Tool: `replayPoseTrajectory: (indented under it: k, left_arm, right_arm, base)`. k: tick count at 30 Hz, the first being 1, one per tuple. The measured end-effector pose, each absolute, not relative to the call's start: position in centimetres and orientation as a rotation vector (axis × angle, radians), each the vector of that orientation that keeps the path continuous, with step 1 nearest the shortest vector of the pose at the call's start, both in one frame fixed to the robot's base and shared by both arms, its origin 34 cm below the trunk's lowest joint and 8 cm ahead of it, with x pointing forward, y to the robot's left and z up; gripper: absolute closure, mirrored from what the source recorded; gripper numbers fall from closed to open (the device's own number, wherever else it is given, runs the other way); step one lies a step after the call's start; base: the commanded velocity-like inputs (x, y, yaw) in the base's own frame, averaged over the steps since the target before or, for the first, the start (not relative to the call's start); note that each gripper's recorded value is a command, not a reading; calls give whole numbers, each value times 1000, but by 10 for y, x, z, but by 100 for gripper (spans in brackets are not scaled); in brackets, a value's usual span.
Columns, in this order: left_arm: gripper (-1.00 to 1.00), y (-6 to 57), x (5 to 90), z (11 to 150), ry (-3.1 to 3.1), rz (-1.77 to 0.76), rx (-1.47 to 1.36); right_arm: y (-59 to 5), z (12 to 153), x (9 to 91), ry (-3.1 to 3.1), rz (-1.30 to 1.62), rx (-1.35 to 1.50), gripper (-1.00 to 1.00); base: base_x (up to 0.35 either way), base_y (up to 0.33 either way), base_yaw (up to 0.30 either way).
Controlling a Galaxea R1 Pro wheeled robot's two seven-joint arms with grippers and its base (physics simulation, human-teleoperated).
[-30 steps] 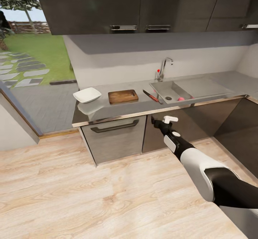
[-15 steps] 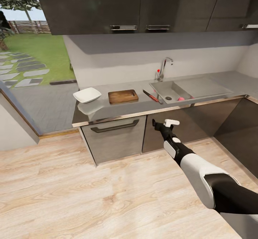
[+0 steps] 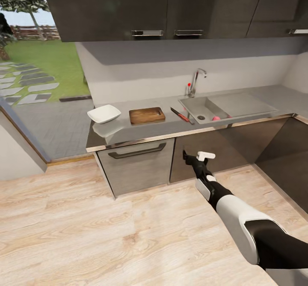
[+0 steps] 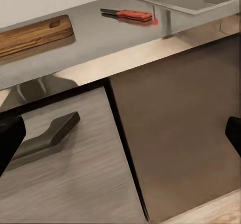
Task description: In the kitchen, take the Vidalia onion out of the sink, dice it on the chopping board with the paring knife, put the diced onion into the bowl on the countertop, then place both the paring knife and the chopping board into the sink.
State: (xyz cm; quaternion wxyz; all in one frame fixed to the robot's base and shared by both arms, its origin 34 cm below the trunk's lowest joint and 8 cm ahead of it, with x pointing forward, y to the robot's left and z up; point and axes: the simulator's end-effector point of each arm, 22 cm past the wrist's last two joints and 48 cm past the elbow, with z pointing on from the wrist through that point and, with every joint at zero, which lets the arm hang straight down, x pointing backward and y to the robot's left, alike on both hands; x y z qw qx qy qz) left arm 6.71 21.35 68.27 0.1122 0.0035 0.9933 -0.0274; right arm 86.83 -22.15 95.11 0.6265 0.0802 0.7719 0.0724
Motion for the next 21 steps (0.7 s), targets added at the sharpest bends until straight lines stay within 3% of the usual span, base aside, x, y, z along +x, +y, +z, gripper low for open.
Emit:
replayPoseTrajectory:
  k: [21]
  left_arm:
    - [-100,214,66,683,2917,-84,12]
  right_arm:
    - [-218,851,756,1826,103,62,-100]
  base:
    - [0,0,0]
